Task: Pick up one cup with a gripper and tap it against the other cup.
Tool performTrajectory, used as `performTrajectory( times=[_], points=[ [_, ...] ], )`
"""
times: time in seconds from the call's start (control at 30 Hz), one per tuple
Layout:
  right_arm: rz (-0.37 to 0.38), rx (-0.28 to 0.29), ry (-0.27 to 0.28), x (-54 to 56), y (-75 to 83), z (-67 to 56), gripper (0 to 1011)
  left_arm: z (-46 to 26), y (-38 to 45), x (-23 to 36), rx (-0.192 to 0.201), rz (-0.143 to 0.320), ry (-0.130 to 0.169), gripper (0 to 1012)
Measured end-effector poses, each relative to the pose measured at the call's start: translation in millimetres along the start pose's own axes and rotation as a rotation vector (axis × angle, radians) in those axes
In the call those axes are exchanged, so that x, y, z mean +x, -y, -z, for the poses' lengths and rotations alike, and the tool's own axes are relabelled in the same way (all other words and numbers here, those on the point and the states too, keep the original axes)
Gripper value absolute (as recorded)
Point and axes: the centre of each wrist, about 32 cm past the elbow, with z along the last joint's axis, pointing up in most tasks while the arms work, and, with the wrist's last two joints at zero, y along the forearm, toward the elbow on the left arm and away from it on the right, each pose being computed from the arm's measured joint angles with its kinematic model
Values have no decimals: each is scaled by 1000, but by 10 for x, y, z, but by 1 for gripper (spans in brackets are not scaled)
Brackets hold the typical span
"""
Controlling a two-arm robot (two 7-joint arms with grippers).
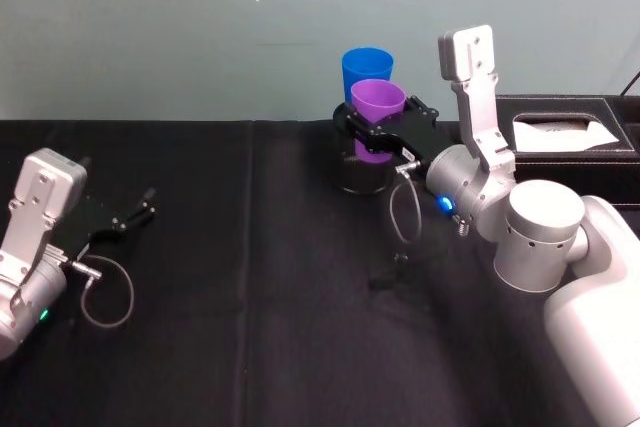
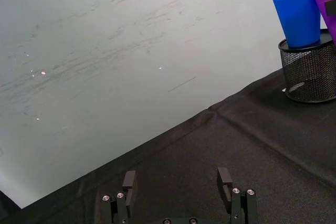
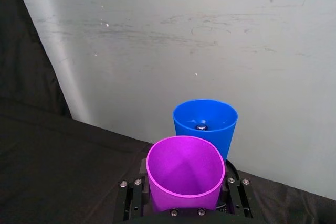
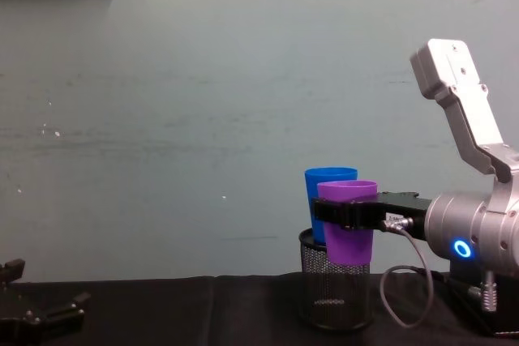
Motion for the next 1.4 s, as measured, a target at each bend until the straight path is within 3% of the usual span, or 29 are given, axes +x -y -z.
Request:
performTrajectory(
  times=[1.4],
  points=[
    [0, -1, 3, -1, 15, 7, 718, 0, 0, 0, 0, 0, 0, 1000]
  ],
)
